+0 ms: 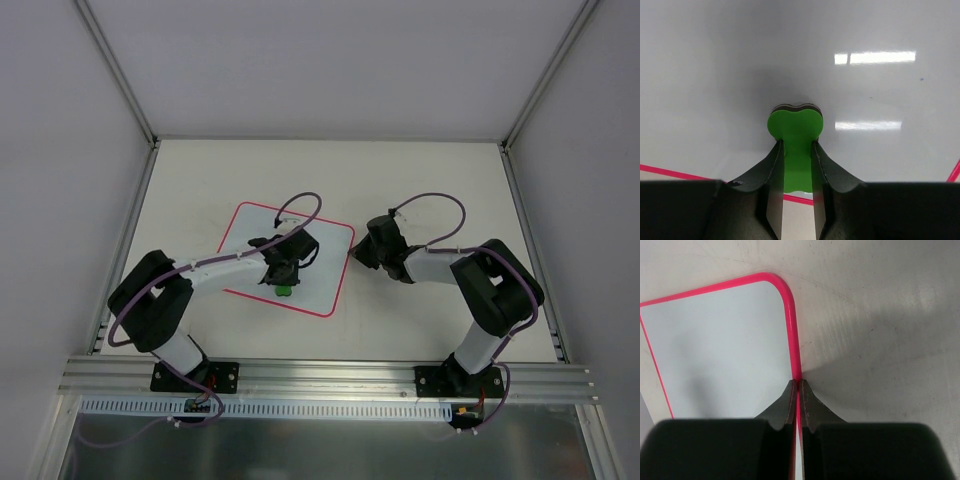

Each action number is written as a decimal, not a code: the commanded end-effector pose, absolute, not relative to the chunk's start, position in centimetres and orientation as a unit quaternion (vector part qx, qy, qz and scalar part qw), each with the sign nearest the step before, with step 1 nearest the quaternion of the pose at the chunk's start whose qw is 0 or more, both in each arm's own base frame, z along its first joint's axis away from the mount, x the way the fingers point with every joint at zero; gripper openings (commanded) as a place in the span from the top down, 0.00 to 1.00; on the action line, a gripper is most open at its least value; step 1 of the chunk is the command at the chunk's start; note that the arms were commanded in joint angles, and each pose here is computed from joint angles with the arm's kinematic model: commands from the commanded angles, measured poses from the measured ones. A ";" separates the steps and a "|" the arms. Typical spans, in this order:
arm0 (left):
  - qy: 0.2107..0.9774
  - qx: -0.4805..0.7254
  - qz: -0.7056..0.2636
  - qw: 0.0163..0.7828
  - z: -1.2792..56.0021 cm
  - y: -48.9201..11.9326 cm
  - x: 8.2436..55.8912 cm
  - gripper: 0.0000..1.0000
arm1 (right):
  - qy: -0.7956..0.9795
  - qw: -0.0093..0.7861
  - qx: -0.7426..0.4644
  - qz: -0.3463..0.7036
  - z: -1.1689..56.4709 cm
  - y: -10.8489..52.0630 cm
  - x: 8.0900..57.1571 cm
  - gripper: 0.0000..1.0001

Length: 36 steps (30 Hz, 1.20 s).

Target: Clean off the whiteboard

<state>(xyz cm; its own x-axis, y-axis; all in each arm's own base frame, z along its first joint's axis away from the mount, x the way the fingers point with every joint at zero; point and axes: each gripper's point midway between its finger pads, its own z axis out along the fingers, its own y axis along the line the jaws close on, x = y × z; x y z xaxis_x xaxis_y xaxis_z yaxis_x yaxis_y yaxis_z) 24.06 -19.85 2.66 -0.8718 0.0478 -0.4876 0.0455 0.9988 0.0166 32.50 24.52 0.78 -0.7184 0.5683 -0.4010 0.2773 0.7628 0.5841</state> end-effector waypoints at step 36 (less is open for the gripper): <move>0.976 0.004 0.106 0.188 1.8 -12.0 21.1 1.00 | 0.958 0.162 0.232 0.047 -8.8 15.7 23.2 1.00</move>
<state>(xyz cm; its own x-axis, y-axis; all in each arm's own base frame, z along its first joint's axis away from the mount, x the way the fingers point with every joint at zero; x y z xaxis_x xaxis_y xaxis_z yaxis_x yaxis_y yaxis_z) 22.93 -16.90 2.88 -0.8891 -0.0428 -0.4556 -0.0471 0.9989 -0.0019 32.75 24.20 0.79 -0.7054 0.5880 -0.3959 0.2740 0.7413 0.6127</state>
